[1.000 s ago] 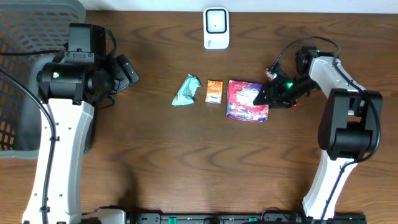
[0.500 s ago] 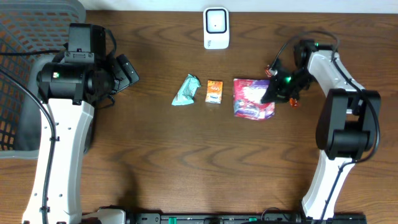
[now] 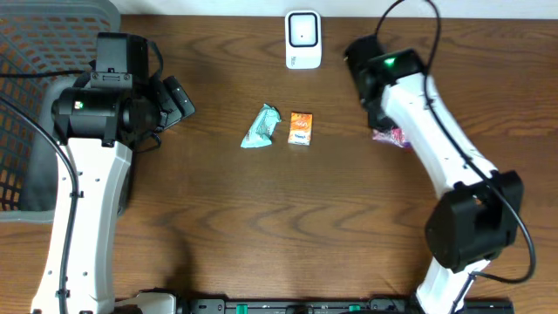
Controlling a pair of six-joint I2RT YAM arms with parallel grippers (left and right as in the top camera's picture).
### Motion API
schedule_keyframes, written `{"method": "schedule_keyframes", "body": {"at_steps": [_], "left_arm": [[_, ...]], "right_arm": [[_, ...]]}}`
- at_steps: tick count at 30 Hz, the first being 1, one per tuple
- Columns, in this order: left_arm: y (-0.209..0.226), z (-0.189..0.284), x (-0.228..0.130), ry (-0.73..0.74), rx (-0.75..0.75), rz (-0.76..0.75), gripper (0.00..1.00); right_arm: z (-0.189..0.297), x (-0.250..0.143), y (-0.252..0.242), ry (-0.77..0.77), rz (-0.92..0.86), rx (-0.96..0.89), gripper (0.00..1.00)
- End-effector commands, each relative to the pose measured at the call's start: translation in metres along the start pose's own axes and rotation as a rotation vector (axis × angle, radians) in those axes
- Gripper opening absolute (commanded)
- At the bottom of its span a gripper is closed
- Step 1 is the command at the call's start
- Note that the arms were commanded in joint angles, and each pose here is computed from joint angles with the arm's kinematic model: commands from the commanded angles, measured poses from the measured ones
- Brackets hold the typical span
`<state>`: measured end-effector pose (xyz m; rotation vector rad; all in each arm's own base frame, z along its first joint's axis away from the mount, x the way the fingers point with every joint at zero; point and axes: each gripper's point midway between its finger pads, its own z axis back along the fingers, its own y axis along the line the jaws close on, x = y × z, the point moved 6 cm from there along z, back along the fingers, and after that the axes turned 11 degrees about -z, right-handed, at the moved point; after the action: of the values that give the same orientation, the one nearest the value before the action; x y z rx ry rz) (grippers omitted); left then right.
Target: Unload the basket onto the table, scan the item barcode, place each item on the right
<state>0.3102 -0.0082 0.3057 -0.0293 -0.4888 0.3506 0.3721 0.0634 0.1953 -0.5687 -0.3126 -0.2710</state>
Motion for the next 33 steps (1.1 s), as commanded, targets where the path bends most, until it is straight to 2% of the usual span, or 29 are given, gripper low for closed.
{"method": "schedule_keyframes", "body": {"at_steps": [1,6,8,9,10,11,15,17,18,22,27,29,33], "left_arm": [[0.001,0.002,0.001,-0.006,0.007,-0.012,0.98],[0.001,0.002,0.001,-0.006,0.007,-0.012,0.98],[0.001,0.002,0.001,-0.006,0.008,-0.012,0.98],[0.001,0.002,0.001,-0.006,0.007,-0.012,0.98],[0.001,0.002,0.001,-0.006,0.008,-0.012,0.98],[0.001,0.002,0.001,-0.006,0.007,-0.012,0.98],[0.001,0.002,0.001,-0.006,0.007,-0.012,0.98],[0.001,0.002,0.001,-0.006,0.008,-0.012,0.98],[0.001,0.002,0.001,-0.006,0.007,-0.012,0.98],[0.001,0.002,0.001,-0.006,0.008,-0.012,0.98],[0.001,0.002,0.001,-0.006,0.007,-0.012,0.98],[0.001,0.002,0.001,-0.006,0.008,-0.012,0.98],[0.001,0.002,0.001,-0.006,0.007,-0.012,0.98]], "right_arm": [[-0.027,-0.013,0.015,-0.033,-0.017,-0.151,0.01],[-0.034,-0.035,0.055,0.081,0.051,0.001,0.04],[-0.028,-0.042,0.069,0.102,0.084,0.073,0.11],[-0.02,-0.044,0.077,0.107,0.102,0.115,0.19],[-0.014,-0.046,0.083,0.111,0.115,0.146,0.41],[-0.005,-0.047,0.09,0.112,0.123,0.189,0.58],[0.04,-0.042,0.115,0.15,0.213,0.442,0.6],[0.063,-0.034,0.116,0.157,0.237,0.55,0.79],[0.072,-0.028,0.113,0.153,0.242,0.582,0.85],[0.087,-0.004,0.087,0.126,0.235,0.602,0.92],[0.054,0.019,0.05,0.173,0.215,0.587,0.94],[0.034,0.023,0.038,0.241,0.223,0.676,0.93],[-0.005,0.017,0.032,0.359,0.241,1.052,0.9]]}}
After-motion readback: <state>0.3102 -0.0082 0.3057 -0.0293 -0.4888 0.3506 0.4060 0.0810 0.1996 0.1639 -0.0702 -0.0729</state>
